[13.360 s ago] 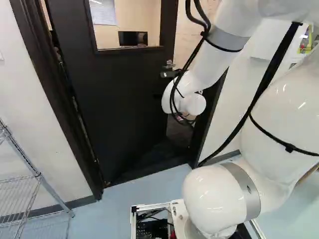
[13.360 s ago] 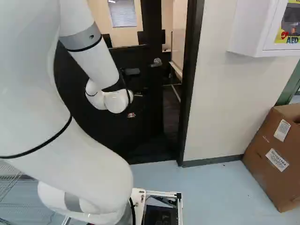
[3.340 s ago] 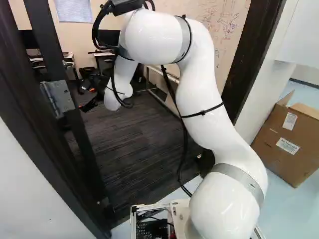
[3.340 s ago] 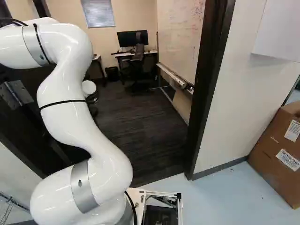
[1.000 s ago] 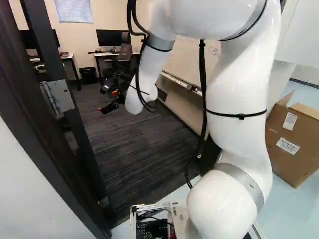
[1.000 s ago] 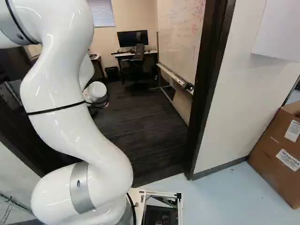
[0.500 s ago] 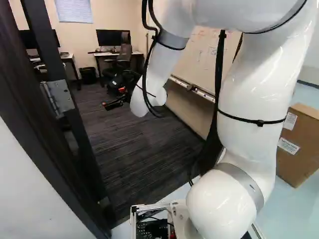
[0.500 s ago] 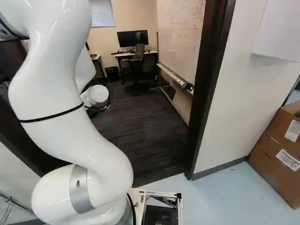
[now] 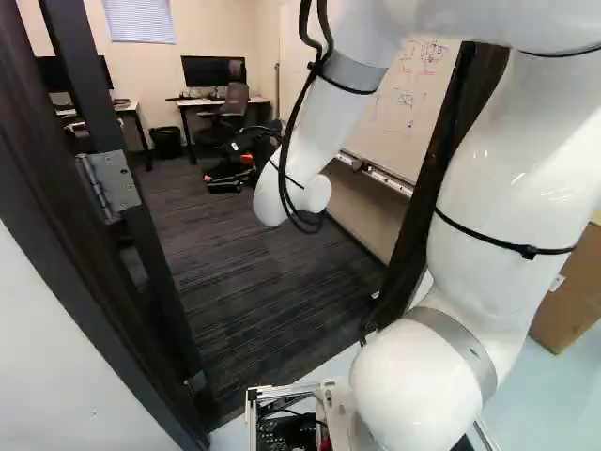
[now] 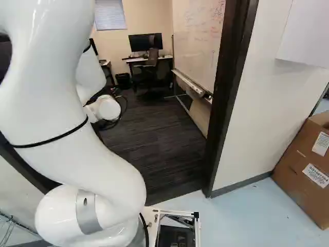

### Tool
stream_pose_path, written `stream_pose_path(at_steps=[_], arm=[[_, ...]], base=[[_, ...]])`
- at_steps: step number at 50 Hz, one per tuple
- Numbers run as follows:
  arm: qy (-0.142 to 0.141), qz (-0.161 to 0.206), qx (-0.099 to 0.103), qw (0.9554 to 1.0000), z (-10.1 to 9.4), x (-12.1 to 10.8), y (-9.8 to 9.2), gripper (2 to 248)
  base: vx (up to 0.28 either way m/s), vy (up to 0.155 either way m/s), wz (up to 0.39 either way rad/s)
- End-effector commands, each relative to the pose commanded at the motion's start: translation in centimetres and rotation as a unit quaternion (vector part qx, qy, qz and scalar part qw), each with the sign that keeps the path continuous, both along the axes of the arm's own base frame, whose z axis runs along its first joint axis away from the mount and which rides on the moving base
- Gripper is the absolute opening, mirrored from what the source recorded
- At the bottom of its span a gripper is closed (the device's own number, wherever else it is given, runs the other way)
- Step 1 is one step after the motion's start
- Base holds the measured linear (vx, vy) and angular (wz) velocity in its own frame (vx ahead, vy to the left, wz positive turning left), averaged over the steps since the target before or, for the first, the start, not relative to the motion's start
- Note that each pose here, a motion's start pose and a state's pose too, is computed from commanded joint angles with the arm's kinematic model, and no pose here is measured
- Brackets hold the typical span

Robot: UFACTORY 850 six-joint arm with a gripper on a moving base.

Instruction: Open the door and move inside

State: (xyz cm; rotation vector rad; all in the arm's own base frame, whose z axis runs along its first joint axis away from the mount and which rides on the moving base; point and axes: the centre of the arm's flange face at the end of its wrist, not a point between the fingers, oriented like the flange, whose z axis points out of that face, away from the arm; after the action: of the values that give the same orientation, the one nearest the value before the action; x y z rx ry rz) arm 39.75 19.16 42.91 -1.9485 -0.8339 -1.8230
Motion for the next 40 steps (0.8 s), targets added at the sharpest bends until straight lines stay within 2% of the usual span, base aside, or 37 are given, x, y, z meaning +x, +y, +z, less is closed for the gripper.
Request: stream_pose_path(at_steps=[11,20,30,40], arm=[[-0.005,-0.052,0.034,0.9980,0.4,0.0,-1.3,247],[-0.001,-0.087,0.050,0.9950,0.5,0.2,-2.0,247],[0.010,-0.119,0.059,0.9911,0.4,0.4,-2.6,247],[0.013,-0.126,0.060,0.9901,0.4,0.4,-2.8,247]], base=[[0.000,0.000,0.000],[0.000,0.000,0.000],[0.000,0.000,0.000],[0.000,0.000,0.000]])
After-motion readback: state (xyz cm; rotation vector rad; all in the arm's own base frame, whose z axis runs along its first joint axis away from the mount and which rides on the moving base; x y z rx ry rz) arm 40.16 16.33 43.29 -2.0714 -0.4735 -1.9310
